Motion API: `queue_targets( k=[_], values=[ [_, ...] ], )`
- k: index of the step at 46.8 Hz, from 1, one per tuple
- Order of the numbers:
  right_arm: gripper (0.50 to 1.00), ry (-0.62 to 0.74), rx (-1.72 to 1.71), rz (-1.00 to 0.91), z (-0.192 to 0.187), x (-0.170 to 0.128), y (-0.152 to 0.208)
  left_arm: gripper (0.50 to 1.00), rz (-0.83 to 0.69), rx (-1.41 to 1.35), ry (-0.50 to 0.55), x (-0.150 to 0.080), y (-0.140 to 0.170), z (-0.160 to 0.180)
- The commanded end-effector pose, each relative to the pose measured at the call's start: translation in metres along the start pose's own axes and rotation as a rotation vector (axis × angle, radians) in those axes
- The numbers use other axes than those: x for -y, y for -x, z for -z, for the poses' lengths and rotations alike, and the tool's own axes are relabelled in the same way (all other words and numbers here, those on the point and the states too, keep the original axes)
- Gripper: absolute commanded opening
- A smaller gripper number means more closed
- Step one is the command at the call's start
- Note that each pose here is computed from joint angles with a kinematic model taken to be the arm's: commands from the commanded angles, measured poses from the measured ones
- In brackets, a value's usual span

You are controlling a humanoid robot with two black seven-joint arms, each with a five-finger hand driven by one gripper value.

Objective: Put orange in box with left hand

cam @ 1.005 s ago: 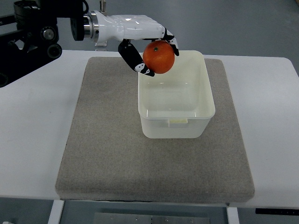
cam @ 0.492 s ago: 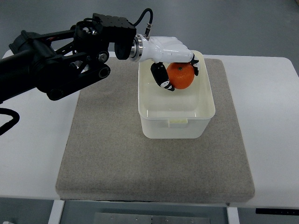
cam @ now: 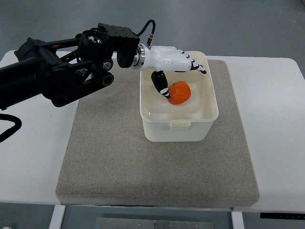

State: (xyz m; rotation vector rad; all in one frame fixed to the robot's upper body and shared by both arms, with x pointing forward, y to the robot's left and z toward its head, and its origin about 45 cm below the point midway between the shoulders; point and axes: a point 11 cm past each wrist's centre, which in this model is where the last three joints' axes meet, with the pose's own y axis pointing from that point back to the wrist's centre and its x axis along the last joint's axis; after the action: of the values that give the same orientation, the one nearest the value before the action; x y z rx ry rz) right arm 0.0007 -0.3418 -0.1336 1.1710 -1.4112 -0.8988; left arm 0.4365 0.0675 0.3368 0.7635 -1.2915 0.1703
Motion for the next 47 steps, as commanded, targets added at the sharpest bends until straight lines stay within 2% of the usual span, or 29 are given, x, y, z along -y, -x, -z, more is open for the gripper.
queue_targets(
  k=[1, 10, 15, 28, 40, 47],
  values=[
    [0.926, 0.0, 0.0, 0.001, 0.0, 0.0, 0.0, 0.996, -0.026, -0.027, 0.0, -0.004, -0.005, 0.003],
    [0.926, 0.0, 0.0, -0.001, 0.0, 0.0, 0.0, 0.996, -0.132, -0.258, 0.011, -0.025, -0.021, 0.023],
    [0.926, 0.0, -0.001, 0.001, 0.0, 0.0, 0.0, 0.996, -0.184, -0.351, -0.018, -0.036, -0.026, 0.042],
    [0.926, 0.0, 0.0, -0.001, 0.0, 0.0, 0.0, 0.996, -0.477, -0.842, -0.086, -0.064, -0.03, 0.108],
    [0.926, 0.0, 0.0, -0.001, 0.0, 0.0, 0.0, 0.999, -0.573, -1.084, -0.197, -0.092, 0.009, 0.161],
    [0.926, 0.0, 0.0, -0.001, 0.0, 0.0, 0.0, 0.999, -0.649, -1.287, -0.204, -0.102, 0.034, 0.178]
  ],
)
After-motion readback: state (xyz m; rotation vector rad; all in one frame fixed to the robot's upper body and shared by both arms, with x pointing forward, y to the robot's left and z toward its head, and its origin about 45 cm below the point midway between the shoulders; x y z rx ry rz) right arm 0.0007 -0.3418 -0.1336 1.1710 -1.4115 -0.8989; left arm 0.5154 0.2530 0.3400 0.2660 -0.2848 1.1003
